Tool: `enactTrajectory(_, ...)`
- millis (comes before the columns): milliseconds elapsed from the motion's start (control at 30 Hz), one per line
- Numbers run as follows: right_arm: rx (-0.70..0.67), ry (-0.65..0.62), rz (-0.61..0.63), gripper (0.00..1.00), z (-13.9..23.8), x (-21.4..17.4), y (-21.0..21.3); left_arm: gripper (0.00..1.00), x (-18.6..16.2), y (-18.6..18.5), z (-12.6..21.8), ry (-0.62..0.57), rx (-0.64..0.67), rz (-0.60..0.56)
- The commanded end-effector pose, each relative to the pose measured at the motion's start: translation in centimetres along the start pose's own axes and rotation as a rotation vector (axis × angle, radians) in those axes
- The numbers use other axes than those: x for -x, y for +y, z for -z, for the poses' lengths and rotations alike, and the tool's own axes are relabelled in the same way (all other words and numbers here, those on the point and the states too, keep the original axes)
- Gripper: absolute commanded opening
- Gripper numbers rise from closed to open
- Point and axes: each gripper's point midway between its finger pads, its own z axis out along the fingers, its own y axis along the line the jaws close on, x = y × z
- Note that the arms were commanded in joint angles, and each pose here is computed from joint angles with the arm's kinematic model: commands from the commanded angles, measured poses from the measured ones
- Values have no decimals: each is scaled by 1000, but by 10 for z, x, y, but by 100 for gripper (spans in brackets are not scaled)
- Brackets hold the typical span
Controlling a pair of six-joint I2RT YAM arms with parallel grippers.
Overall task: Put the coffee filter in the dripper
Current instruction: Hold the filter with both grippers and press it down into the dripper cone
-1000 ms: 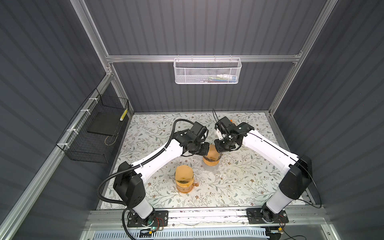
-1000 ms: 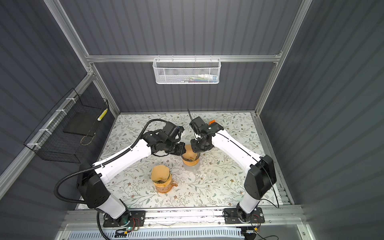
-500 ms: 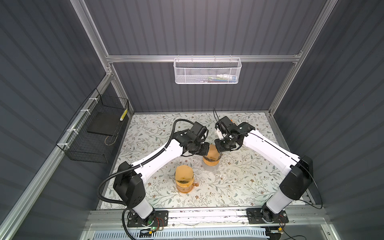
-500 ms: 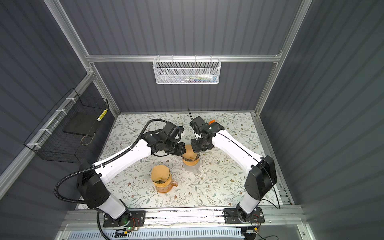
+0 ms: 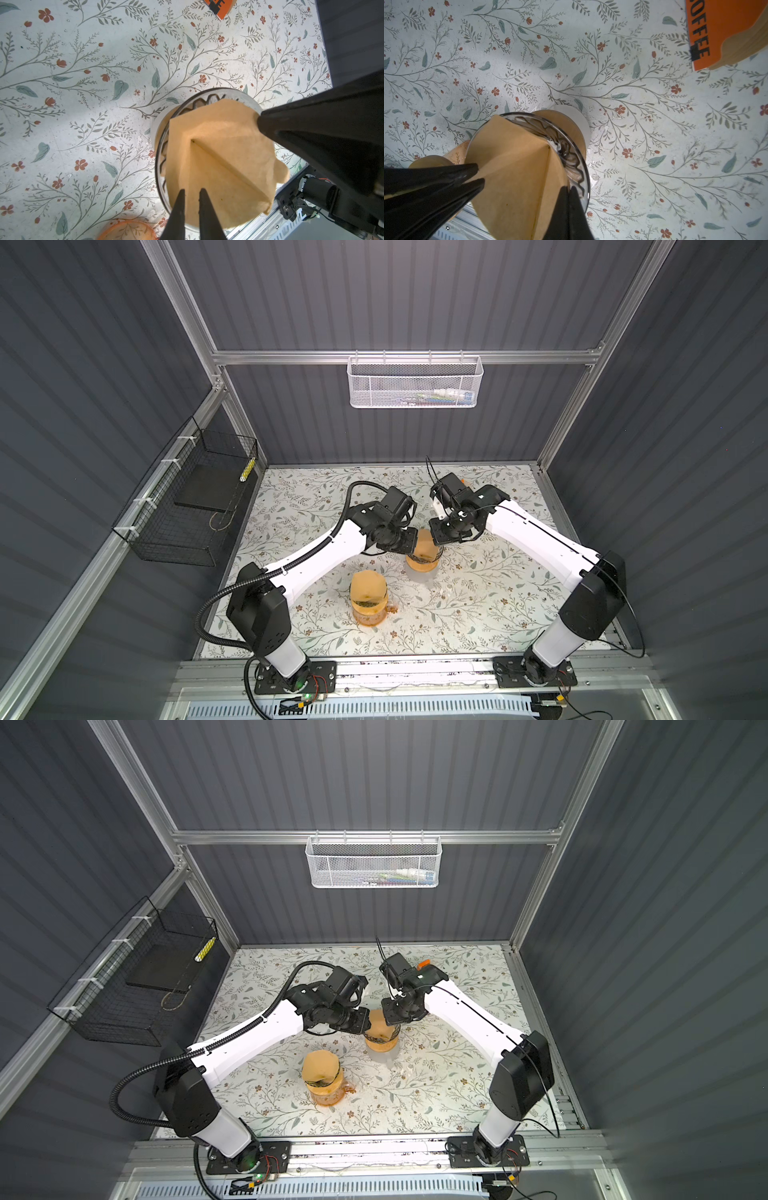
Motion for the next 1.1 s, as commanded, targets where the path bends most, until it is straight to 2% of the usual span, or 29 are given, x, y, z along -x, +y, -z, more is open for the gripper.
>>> enactTrajectory(0,-11,25,5,0,-8,-7,-1,16,-2,-4,6,-6,-12,-2)
enactTrajectory(1067,-34,31,14,0,-16,-11,-6,15,-4,-3,-2,13,-11,3)
